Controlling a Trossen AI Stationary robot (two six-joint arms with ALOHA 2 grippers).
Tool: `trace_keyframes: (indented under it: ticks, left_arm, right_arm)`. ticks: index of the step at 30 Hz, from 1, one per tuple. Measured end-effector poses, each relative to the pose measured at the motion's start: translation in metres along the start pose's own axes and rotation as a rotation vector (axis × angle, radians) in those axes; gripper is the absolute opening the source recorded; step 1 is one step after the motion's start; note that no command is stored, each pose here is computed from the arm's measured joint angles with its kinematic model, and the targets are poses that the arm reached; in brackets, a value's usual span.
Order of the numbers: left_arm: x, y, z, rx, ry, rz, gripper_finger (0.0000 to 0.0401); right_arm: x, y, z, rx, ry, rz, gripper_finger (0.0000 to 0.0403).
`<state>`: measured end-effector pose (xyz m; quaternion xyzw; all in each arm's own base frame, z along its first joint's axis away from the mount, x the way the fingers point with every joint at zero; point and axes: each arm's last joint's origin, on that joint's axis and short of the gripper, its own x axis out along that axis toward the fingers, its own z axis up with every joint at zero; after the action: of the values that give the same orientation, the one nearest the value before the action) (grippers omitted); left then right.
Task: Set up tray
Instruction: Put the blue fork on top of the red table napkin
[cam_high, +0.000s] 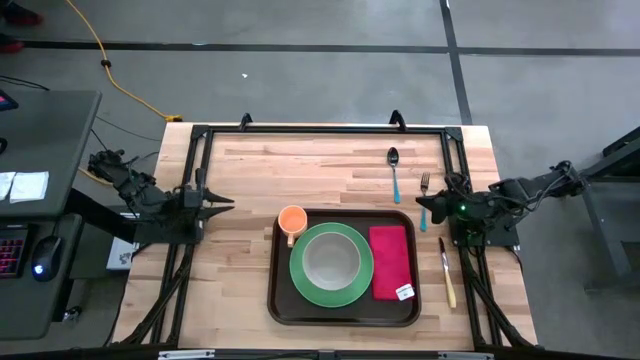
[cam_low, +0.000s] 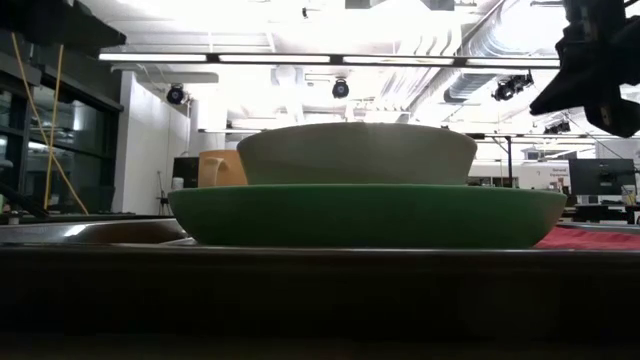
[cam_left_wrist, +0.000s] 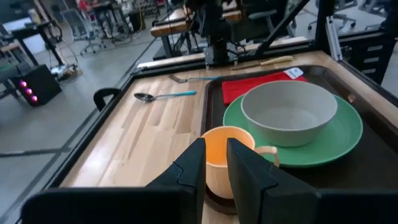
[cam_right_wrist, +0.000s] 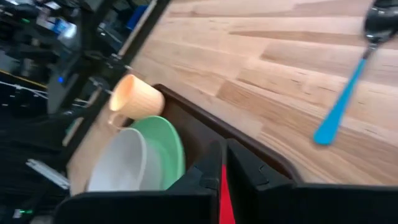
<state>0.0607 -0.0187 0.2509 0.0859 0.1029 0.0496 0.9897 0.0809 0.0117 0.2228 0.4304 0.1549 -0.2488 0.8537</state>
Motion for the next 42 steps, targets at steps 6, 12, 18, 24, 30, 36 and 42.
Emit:
trace_keyframes:
  ticks: [6, 12, 18, 24, 30, 36, 42]
  left_arm:
    - [-0.007, 0.006, 0.000, 0.026, -0.048, 0.004, 0.0097]
    - [-0.009, 0.009, -0.001, 0.033, -0.058, 0.042, 0.0097]
    - [-0.005, 0.007, -0.005, 0.039, -0.062, 0.099, 0.0097]
    - [0.006, -0.002, -0.015, 0.044, -0.083, 0.106, 0.0097]
    - [0.006, -0.003, -0.016, 0.028, -0.084, 0.099, 0.0097]
    - [0.013, -0.010, -0.022, 0.001, -0.110, 0.045, 0.0097]
    - [0.023, -0.020, -0.037, -0.021, -0.126, -0.003, 0.0097]
  right_arm:
    - [-0.001, -0.003, 0.008, -0.007, -0.024, -0.069, 0.0000]
    - [-0.008, 0.000, 0.026, -0.107, -0.116, -0.128, 0.0000]
    - [-0.009, 0.008, 0.043, -0.195, -0.126, -0.193, 0.0000]
    - [0.003, 0.020, 0.063, -0.286, -0.080, -0.297, 0.0000]
    - [0.020, 0.029, 0.086, -0.345, 0.035, -0.381, 0.0000]
    - [0.027, 0.032, 0.108, -0.358, 0.083, -0.514, 0.0000]
    - [0.022, 0.030, 0.120, -0.346, 0.051, -0.547, 0.0000]
